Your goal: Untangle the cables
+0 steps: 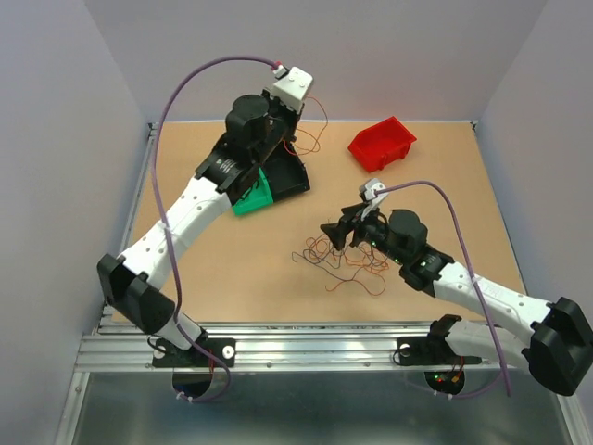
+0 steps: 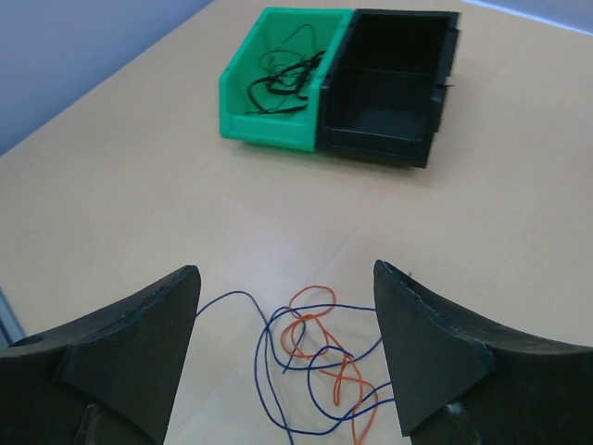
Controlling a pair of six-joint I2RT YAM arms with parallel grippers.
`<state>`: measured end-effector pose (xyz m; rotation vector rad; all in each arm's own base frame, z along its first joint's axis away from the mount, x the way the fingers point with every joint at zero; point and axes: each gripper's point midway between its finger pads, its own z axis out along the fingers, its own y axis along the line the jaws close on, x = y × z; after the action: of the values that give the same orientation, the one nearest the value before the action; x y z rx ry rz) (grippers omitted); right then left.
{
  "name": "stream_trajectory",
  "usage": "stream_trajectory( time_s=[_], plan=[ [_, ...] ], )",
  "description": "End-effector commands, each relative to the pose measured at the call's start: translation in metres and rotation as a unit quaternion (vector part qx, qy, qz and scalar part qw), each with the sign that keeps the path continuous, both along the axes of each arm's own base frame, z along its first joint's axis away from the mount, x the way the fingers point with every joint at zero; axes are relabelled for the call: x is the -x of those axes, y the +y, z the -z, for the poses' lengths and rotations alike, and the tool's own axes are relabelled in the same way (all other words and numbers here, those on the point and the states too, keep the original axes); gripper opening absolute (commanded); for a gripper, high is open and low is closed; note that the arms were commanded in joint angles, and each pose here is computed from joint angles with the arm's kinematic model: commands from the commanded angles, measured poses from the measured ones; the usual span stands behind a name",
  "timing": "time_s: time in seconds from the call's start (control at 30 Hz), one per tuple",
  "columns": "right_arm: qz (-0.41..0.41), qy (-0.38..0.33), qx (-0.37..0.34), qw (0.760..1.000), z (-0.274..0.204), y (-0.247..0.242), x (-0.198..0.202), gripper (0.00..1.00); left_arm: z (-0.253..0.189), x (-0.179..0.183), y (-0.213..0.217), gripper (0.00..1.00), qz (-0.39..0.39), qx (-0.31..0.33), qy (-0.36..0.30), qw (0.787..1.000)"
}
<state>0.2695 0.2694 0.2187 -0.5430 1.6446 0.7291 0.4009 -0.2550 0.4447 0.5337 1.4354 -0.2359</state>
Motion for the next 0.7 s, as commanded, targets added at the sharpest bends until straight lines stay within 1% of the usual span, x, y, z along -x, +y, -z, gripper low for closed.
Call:
stream_trajectory(
  time_s=[0.0, 0.03, 0.1, 0.13, 0.17, 0.2, 0.23, 0.27, 0.3, 0.33, 0.37, 0.4, 0.43, 0.47, 0.5, 0.53, 0.6, 0.63, 0.67],
  plan=[
    [0.131, 0.001, -0.031, 0.991, -0.009, -0.036, -0.022, 0.81, -0.004, -0.023, -0.012, 0.00, 0.006, 0.024, -0.029, 0.999],
    [0.165, 0.001, -0.033, 0.986, -0.008, -0.045, -0.029, 0.81, 0.014, -0.035, -0.021, 0.00, 0.010, 0.013, -0.014, 1.000],
    [0.206, 0.007, -0.040, 0.978, -0.009, -0.055, -0.038, 0.81, 0.016, -0.046, -0.024, 0.00, 0.010, 0.012, -0.014, 1.000],
    [0.232, 0.010, -0.038, 0.972, -0.007, -0.061, -0.045, 0.81, 0.027, -0.055, -0.028, 0.00, 0.007, 0.008, -0.005, 1.000],
    [0.270, 0.018, -0.029, 0.962, 0.002, -0.071, -0.056, 0.79, 0.025, -0.062, -0.025, 0.00, 0.002, 0.015, -0.005, 1.000],
    [0.283, 0.018, -0.031, 0.958, -0.003, -0.073, -0.066, 0.78, 0.027, -0.067, -0.023, 0.00, -0.003, 0.018, -0.003, 1.000],
    [0.308, 0.028, -0.039, 0.950, -0.002, -0.085, -0.080, 0.78, 0.032, -0.073, -0.023, 0.00, -0.005, 0.025, 0.005, 1.000],
    [0.319, 0.051, -0.023, 0.946, 0.016, -0.088, -0.090, 0.78, 0.031, -0.077, -0.021, 0.00, -0.006, 0.033, 0.000, 0.999],
    [0.327, 0.060, -0.029, 0.943, 0.016, -0.094, -0.101, 0.79, 0.033, -0.083, -0.014, 0.00, -0.009, 0.039, 0.001, 0.999],
    [0.343, 0.061, -0.042, 0.936, 0.008, -0.106, -0.117, 0.80, 0.035, -0.087, -0.010, 0.00, -0.012, 0.047, 0.001, 0.999],
    [0.360, 0.076, -0.040, 0.929, 0.020, -0.111, -0.129, 0.83, 0.038, -0.089, -0.012, 0.00, 0.002, 0.058, -0.002, 0.998],
    [0.377, 0.077, -0.044, 0.922, 0.020, -0.117, -0.137, 0.84, 0.042, -0.092, -0.010, 0.00, 0.005, 0.062, -0.002, 0.998],
    [0.400, 0.078, -0.042, 0.912, 0.022, -0.128, -0.147, 0.84, 0.050, -0.101, -0.003, 0.00, -0.008, 0.064, 0.001, 0.998],
    [0.428, 0.072, -0.057, 0.899, 0.013, -0.136, -0.157, 0.84, 0.053, -0.106, 0.001, 0.00, -0.017, 0.070, 0.003, 0.997],
    [0.448, 0.081, -0.048, 0.889, 0.026, -0.147, -0.167, 0.84, 0.061, -0.111, 0.005, 0.00, -0.030, 0.069, 0.011, 0.997],
    [0.458, 0.084, -0.052, 0.884, 0.027, -0.153, -0.174, 0.84, 0.068, -0.119, 0.015, 0.00, -0.052, 0.066, 0.017, 0.996],
    [0.469, 0.087, -0.070, 0.876, 0.023, -0.159, -0.192, 0.84, 0.083, -0.123, 0.028, 0.00, -0.084, 0.064, 0.028, 0.994],
    [0.481, 0.098, -0.065, 0.869, 0.037, -0.170, -0.203, 0.84, 0.080, -0.119, 0.034, 0.00, -0.087, 0.068, 0.024, 0.994],
    [0.485, 0.095, -0.079, 0.865, 0.029, -0.173, -0.216, 0.84, 0.097, -0.120, 0.042, 0.00, -0.091, 0.069, 0.027, 0.993]
  ],
)
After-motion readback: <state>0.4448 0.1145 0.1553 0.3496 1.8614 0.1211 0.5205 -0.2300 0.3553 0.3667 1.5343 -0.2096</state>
